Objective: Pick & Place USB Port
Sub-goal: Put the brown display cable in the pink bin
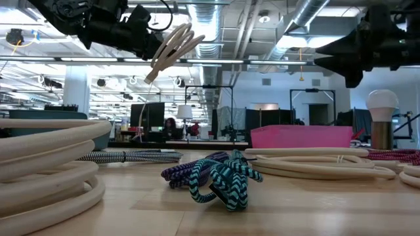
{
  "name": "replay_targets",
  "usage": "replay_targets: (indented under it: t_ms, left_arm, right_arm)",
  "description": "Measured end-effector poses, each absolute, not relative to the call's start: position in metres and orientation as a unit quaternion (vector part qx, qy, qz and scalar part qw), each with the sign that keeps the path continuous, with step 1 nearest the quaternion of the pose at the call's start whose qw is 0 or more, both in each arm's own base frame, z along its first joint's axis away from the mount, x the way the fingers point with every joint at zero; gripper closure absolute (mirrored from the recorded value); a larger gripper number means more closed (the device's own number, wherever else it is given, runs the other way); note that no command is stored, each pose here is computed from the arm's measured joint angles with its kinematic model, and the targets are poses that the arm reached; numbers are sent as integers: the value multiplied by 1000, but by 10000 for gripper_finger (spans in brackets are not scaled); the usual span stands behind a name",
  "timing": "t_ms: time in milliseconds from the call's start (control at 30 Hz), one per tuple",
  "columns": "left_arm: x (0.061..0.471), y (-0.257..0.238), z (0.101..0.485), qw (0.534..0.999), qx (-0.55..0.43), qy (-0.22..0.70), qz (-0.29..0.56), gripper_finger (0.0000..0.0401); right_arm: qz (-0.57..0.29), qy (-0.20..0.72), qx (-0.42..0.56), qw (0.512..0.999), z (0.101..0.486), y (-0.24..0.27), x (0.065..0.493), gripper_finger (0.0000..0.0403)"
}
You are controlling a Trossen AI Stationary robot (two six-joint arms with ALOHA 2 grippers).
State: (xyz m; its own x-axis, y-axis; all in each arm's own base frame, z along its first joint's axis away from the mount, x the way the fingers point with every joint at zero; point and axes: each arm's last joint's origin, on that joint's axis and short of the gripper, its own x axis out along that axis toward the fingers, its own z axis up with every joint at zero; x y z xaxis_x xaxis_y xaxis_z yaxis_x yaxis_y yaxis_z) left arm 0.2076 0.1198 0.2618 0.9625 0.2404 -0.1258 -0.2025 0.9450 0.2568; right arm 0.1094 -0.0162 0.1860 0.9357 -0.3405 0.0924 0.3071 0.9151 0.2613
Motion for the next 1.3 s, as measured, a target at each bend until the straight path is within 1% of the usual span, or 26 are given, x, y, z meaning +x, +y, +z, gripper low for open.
replay_targets:
  t_ms: [133, 367, 500, 700, 900, 1067, 1300]
  left_arm:
    - [208, 120, 262, 983, 119, 78, 113, 385]
    - [208, 119, 262, 984, 119, 77, 108, 386]
    - [208, 119, 262, 985, 119, 74, 98, 386]
    - [208, 119, 263, 985, 121, 71, 98, 386]
    - [208, 119, 263, 985, 121, 71, 98, 386]
    - [208, 119, 263, 985, 122, 68, 98, 386]
    - [208, 119, 264, 985, 124, 65, 98, 386]
  right_arm:
    - [-157, -76, 123, 977, 188, -15, 115, 226]
    - [-144, -88, 129, 977, 190, -13, 127, 253]
    - [-144, -83, 128, 978, 196, -13, 138, 261]
    - [-150, -42, 120, 980, 204, -14, 163, 254]
    - [-152, -57, 117, 980, 214, -16, 185, 247]
    - [-154, -39, 121, 980, 214, -17, 205, 251]
    - [-146, -17, 137, 980, 215, -22, 244, 257]
